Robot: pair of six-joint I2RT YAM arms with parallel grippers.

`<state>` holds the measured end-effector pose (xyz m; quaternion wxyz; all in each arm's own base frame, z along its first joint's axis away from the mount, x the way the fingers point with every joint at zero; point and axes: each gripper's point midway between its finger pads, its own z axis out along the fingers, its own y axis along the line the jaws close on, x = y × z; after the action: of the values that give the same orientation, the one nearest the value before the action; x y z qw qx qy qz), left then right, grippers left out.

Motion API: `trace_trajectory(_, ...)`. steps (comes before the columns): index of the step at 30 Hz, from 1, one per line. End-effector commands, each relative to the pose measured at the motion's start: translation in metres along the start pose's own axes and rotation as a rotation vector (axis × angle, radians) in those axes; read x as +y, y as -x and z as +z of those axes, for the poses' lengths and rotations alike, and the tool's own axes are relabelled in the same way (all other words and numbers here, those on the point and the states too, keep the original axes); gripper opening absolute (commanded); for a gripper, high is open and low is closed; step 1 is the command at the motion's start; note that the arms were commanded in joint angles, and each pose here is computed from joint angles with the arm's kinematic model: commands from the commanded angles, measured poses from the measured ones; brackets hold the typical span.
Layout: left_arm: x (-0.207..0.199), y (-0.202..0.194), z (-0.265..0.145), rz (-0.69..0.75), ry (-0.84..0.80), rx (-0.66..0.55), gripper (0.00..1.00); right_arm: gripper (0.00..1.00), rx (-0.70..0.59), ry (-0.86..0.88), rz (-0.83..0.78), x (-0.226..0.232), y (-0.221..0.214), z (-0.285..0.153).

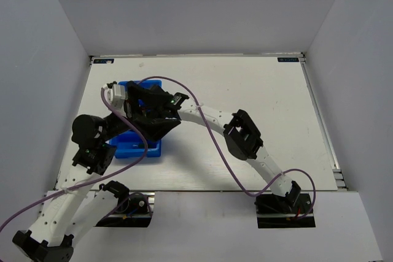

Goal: Sort the tools into containers

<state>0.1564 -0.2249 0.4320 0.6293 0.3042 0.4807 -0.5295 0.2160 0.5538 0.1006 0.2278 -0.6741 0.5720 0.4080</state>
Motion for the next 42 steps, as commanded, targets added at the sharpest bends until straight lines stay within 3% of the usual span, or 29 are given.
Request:
trace_trajectory(1, -0.003, -0.002, -0.005, 0.003, 0.014, 0.008, 1.00, 0.25, -0.115, -0.077, -0.108, -0.002, 0.065, -0.034)
trace_trajectory(3, -0.001, -0.006, -0.007, -0.005, 0.026, 0.012, 0.96, 0.00, -0.111, -0.167, -0.101, -0.018, 0.071, -0.047)
trace_trajectory(5, -0.003, -0.007, -0.010, -0.004, 0.030, 0.020, 0.89, 0.00, -0.103, -0.255, -0.079, -0.030, 0.073, -0.063)
trace_trajectory(7, -0.001, -0.010, -0.012, -0.002, 0.042, 0.023, 0.71, 0.00, -0.103, -0.424, -0.021, -0.059, 0.075, -0.101)
trace_trajectory(9, 0.001, -0.016, -0.015, -0.008, 0.058, 0.036, 0.50, 0.00, -0.087, -0.525, 0.042, -0.077, 0.064, -0.122)
trace_trajectory(10, 0.000, -0.013, -0.016, 0.000, 0.063, 0.025, 0.30, 0.00, -0.070, -0.690, 0.074, -0.099, 0.061, -0.162)
trace_trajectory(12, 0.006, -0.023, -0.018, -0.010, 0.087, 0.050, 0.11, 0.00, -0.030, -0.754, 0.137, -0.108, 0.036, -0.177)
trace_trajectory(13, 0.010, -0.033, -0.020, -0.037, 0.100, 0.078, 0.01, 0.00, -0.010, -0.825, 0.181, -0.116, 0.022, -0.207)
trace_trajectory(15, 0.020, -0.052, -0.019, -0.087, 0.126, 0.130, 0.00, 0.00, 0.045, -0.873, 0.253, -0.113, -0.005, -0.228)
trace_trajectory(17, 0.027, -0.072, -0.019, -0.146, 0.138, 0.196, 0.00, 0.01, 0.151, -0.900, 0.370, -0.109, -0.054, -0.258)
trace_trajectory(18, 0.038, -0.088, -0.018, -0.181, 0.159, 0.243, 0.03, 0.22, 0.212, -0.885, 0.454, -0.099, -0.083, -0.269)
trace_trajectory(19, 0.040, -0.099, -0.019, -0.225, 0.169, 0.288, 0.13, 0.61, 0.239, -0.871, 0.491, -0.094, -0.095, -0.276)
trace_trajectory(20, 0.045, -0.107, -0.020, -0.236, 0.181, 0.321, 0.40, 0.69, 0.219, -0.847, 0.542, -0.088, -0.099, -0.290)
trace_trajectory(22, 0.060, -0.126, -0.024, -0.240, 0.238, 0.422, 0.64, 0.82, 0.314, -0.809, 0.696, -0.063, -0.134, -0.314)
trace_trajectory(23, 0.066, -0.131, -0.027, -0.230, 0.267, 0.456, 0.73, 0.84, 0.314, -0.813, 0.736, -0.057, -0.142, -0.334)
trace_trajectory(24, 0.079, -0.135, -0.032, -0.163, 0.313, 0.491, 0.82, 0.84, 0.393, -0.780, 0.775, -0.029, -0.157, -0.340)
trace_trajectory(27, 0.090, -0.134, -0.042, -0.081, 0.374, 0.530, 0.92, 0.84, 0.448, -0.754, 0.719, 0.016, -0.175, -0.359)
trace_trajectory(30, 0.088, -0.122, -0.046, 0.024, 0.370, 0.466, 0.96, 0.76, 0.419, -0.769, 0.671, 0.057, -0.172, -0.372)
trace_trajectory(33, 0.083, -0.109, -0.048, 0.080, 0.356, 0.393, 0.99, 0.69, 0.463, -0.736, 0.716, 0.093, -0.197, -0.366)
trace_trajectory(36, 0.083, -0.116, -0.054, 0.100, 0.360, 0.383, 0.99, 0.69, 0.543, -0.701, 0.800, 0.126, -0.243, -0.350)
trace_trajectory(42, 0.083, -0.130, -0.060, 0.079, 0.366, 0.409, 0.99, 0.69, 0.529, -0.670, 0.872, 0.140, -0.269, -0.328)
